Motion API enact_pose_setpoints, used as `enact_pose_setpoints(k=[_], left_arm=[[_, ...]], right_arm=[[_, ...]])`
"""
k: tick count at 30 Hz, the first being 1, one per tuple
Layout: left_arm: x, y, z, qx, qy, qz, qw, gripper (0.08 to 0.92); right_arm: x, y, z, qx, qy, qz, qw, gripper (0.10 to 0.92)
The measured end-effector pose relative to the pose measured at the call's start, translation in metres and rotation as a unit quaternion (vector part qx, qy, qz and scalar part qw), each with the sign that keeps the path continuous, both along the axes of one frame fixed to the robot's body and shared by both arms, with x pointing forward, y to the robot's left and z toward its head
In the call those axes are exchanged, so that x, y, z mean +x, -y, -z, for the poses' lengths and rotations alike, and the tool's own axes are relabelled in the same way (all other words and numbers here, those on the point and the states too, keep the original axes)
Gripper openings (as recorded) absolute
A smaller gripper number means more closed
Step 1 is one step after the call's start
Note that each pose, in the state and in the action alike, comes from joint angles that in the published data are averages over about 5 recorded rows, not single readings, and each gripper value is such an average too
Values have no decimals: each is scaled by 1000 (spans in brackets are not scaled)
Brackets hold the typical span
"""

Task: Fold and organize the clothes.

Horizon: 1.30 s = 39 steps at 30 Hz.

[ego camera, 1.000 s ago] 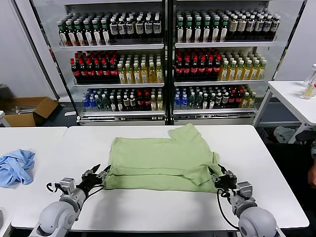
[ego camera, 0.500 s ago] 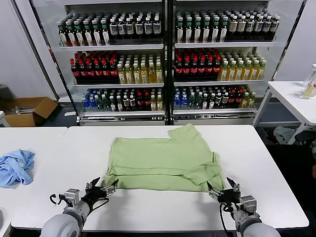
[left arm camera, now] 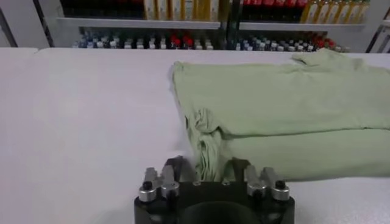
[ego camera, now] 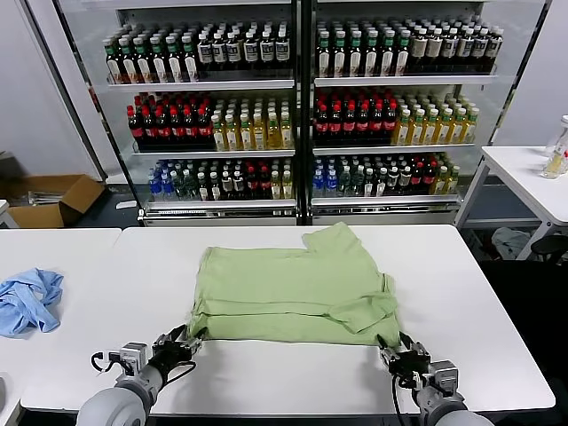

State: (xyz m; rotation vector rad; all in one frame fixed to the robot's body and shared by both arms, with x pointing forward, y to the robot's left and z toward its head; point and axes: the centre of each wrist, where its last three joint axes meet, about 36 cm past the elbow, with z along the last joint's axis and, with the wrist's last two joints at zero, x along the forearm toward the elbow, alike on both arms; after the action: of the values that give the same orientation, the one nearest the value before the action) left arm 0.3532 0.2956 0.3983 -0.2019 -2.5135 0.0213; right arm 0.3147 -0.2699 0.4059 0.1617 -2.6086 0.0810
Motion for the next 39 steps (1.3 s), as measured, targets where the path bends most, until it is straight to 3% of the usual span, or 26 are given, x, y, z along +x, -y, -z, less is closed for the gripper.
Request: enact_pose_setpoints(k=[7,13,39], left_arm=[[0,0,0,2,-5,4,1000,239],[-3,-4,-2,-1,-8,7,1000,97],[-65,-13,-38,3,-25,25,999,84]], right_arm=[[1,2,0,-2,-1,2,1000,153],[0,5,-4,-3,0,0,1000,106],[-72,-1,-45,1,-1,-23,1000,106]])
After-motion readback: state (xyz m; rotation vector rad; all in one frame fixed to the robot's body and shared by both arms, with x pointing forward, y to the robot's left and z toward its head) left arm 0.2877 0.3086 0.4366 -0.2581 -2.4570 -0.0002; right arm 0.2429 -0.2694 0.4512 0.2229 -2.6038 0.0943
